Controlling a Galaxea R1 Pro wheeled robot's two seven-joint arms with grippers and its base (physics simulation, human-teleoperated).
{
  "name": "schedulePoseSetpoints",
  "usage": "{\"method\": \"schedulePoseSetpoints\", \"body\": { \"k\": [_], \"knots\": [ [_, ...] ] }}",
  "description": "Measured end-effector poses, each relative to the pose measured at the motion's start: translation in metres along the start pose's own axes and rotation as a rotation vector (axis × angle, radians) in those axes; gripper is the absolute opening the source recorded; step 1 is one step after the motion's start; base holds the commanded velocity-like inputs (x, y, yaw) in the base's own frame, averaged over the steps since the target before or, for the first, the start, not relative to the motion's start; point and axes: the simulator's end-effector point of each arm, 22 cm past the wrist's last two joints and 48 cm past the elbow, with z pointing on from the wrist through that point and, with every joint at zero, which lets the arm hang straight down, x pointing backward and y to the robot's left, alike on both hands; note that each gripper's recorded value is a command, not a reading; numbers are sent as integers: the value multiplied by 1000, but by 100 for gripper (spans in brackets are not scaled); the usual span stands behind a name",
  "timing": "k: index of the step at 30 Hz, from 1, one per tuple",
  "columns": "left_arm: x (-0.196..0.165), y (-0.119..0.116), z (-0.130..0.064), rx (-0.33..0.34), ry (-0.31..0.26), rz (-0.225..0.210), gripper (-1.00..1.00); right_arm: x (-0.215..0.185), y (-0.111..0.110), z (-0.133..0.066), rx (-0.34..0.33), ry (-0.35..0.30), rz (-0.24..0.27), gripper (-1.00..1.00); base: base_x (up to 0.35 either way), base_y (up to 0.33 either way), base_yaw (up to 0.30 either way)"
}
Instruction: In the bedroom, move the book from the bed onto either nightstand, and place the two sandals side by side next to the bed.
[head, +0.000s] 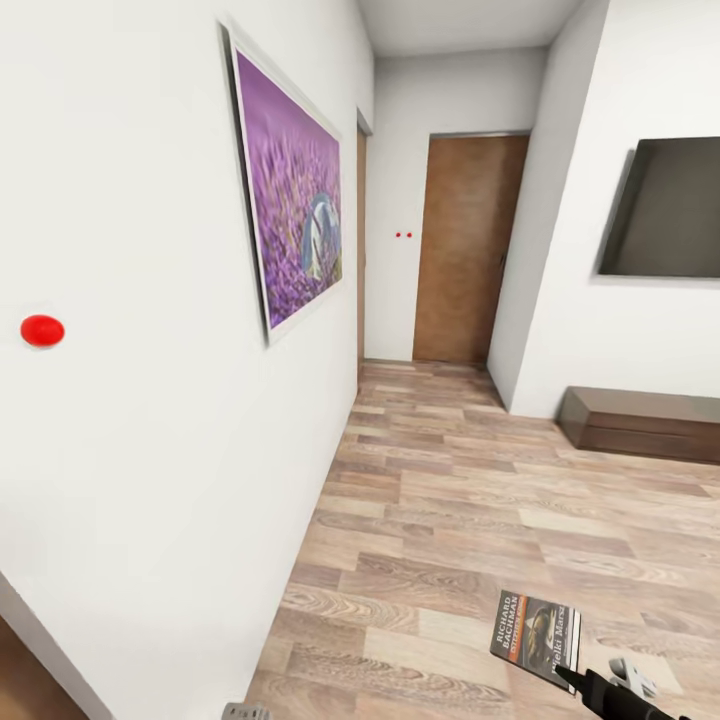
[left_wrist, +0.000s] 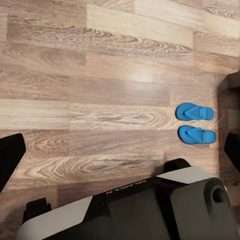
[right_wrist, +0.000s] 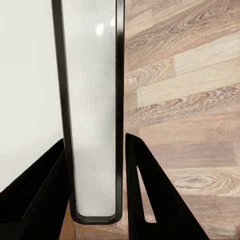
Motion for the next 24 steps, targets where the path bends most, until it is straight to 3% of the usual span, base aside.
{"method": "schedulePoseSetpoints", "body": {
  "k": [24],
  "knots": [
    [0, 0, 0, 0, 0, 0, 100, -1, 0, 0, -2, -3, 3, -100, 119, 48, -6]
  ]
}}
